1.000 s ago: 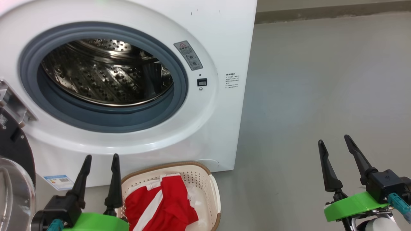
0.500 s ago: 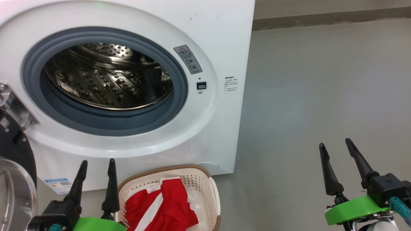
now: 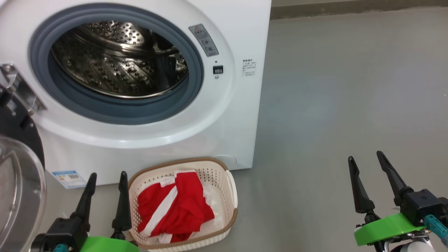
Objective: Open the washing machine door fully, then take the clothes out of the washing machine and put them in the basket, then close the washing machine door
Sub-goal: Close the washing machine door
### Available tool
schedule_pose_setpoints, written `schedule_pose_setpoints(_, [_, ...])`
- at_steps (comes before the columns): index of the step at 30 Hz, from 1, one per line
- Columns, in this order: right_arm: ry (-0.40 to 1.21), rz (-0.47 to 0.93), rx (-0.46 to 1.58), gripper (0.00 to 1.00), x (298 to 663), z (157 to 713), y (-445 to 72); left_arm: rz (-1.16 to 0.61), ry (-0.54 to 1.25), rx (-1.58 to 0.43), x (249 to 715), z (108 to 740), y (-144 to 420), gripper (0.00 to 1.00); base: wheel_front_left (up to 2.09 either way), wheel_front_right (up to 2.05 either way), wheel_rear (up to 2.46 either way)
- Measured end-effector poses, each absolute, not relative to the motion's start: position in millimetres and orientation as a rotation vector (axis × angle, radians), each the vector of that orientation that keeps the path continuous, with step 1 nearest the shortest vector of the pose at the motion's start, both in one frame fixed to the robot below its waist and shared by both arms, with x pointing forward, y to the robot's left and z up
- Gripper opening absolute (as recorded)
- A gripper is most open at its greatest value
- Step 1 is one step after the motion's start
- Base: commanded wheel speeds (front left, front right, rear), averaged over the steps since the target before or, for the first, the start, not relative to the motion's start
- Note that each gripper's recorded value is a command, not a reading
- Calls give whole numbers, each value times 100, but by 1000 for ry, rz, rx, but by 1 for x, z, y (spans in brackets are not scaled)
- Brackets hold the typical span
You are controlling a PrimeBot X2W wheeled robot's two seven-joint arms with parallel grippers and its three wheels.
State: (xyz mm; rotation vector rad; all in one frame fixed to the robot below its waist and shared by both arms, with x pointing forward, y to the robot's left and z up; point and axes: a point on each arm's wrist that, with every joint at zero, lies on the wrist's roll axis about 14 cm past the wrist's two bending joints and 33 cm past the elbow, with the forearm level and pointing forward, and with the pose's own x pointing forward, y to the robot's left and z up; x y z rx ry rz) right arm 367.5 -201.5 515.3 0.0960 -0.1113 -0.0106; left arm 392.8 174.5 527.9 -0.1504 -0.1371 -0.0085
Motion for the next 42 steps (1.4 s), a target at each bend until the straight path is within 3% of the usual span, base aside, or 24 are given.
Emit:
schedule_pose_setpoints(24, [-75,14,99,100,378,503,-193,-7,-116,-147,394,520,175,100,-27,27,0])
schedule_pose_setpoints(42, [-102,135,109,100,396,513,-152,160,-180,-132,371,540,218,100,0,0,0])
